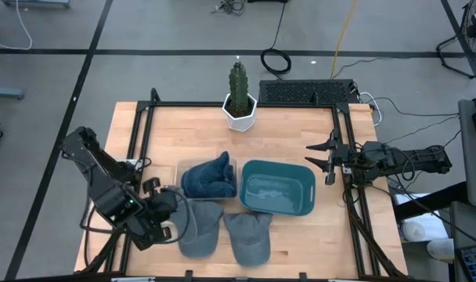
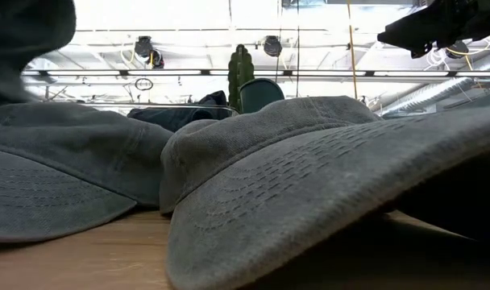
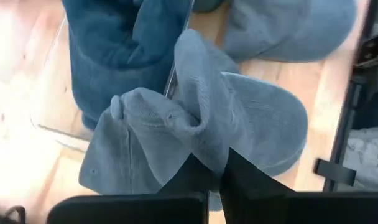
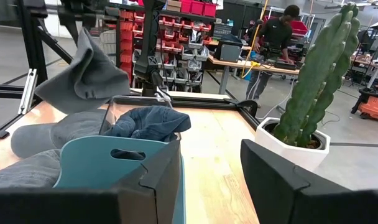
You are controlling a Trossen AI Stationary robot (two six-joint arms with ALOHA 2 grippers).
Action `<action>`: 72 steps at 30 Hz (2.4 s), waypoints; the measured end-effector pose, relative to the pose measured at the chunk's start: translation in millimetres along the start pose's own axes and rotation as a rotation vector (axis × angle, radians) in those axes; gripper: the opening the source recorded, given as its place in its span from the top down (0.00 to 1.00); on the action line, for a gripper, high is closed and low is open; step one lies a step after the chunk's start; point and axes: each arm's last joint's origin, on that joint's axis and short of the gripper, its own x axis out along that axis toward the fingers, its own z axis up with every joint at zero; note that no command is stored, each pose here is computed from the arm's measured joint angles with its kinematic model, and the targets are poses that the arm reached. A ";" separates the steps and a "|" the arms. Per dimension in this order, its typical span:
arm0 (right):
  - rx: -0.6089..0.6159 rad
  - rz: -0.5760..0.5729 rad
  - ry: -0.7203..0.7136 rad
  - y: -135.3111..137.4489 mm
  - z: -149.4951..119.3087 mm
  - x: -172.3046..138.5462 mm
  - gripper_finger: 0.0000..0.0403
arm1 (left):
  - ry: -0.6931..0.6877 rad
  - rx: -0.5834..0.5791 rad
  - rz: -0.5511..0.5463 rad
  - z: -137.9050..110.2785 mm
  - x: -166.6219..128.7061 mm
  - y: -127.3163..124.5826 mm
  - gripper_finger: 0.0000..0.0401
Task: Pick & Place hat
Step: Put the left gray cap into the blue bin
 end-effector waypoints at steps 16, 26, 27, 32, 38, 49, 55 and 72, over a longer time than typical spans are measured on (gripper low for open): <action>-0.121 -0.005 -0.040 -0.1 4.1 0.8 0.61 | -0.349 0.441 -0.013 41.0 -42.2 -0.6 0.97; 0.179 -0.033 -0.192 -2.2 19.3 1.2 0.61 | -0.430 0.834 0.041 57.8 -45.7 0.3 0.97; 0.165 -0.035 -0.202 -1.9 20.4 2.6 0.61 | -0.426 0.857 0.050 58.7 -45.3 1.5 0.97; -0.039 -0.013 -0.263 6.4 26.5 27.5 0.61 | -0.419 0.914 0.099 68.4 -42.5 11.3 0.97; -0.232 0.011 -0.177 25.5 28.6 91.3 0.61 | -0.388 0.883 0.146 85.0 -34.2 26.7 0.97; -0.519 0.119 0.124 60.1 76.0 204.2 0.49 | -0.328 0.784 0.096 105.5 -22.6 50.3 0.97; -0.542 0.145 0.148 72.7 82.9 229.6 0.38 | -0.318 0.749 0.086 109.5 -20.5 55.5 0.97; -0.470 0.231 0.039 80.0 75.3 252.3 0.44 | -0.324 0.747 0.028 111.9 -19.8 55.3 0.97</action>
